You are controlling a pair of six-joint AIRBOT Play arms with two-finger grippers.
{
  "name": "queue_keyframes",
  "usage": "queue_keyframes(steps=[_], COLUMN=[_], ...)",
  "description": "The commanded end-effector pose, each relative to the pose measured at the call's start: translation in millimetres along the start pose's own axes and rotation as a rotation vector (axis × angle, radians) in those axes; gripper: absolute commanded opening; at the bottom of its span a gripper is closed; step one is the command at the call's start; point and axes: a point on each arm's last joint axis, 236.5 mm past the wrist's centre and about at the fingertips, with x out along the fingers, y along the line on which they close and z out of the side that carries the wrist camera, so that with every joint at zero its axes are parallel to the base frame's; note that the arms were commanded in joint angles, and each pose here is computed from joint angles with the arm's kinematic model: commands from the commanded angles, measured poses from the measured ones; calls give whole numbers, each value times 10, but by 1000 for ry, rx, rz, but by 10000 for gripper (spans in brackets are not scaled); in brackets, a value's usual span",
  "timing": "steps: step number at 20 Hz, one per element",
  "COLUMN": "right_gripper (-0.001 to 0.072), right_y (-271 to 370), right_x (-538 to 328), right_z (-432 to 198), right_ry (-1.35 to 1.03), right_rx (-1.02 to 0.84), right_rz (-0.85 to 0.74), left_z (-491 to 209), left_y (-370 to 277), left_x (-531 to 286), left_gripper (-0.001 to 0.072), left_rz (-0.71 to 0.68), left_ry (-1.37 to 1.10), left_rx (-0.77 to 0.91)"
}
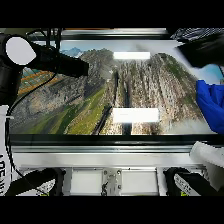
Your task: Fold the clothes and pants, and hang the long-sleeved shirts on hangers.
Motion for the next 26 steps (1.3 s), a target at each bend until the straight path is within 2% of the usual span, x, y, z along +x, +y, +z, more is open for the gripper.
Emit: queue_keyframes(steps=[1,6,11,12,14,26], right_gripper=[454,454,442,414,8,14], right_y=[1076,1515,1605,1599,1595,1593], right_x=[873,1503,1542,1534,1514,1496], right_z=[-509,-952,-1163,-1192,-1242,-1282], right_ry=[170,257,332,343,365,382], right_rx=[-82,-61,-62,-68,-77,-84], right_rz=[348,439,483,482,485,489], left_z=[-31,-434,-696,-704,-709,-710], left_y=[5,94,126,125,125,124], left_x=[12,183,193,185,180,184], left_gripper=[9,9,9,9,9,9], left_rz=[0,11,17,17,17,17], left_ry=[7,22,41,40,41,41], left_rx=[-22,-60,-69,-69,-68,-69])
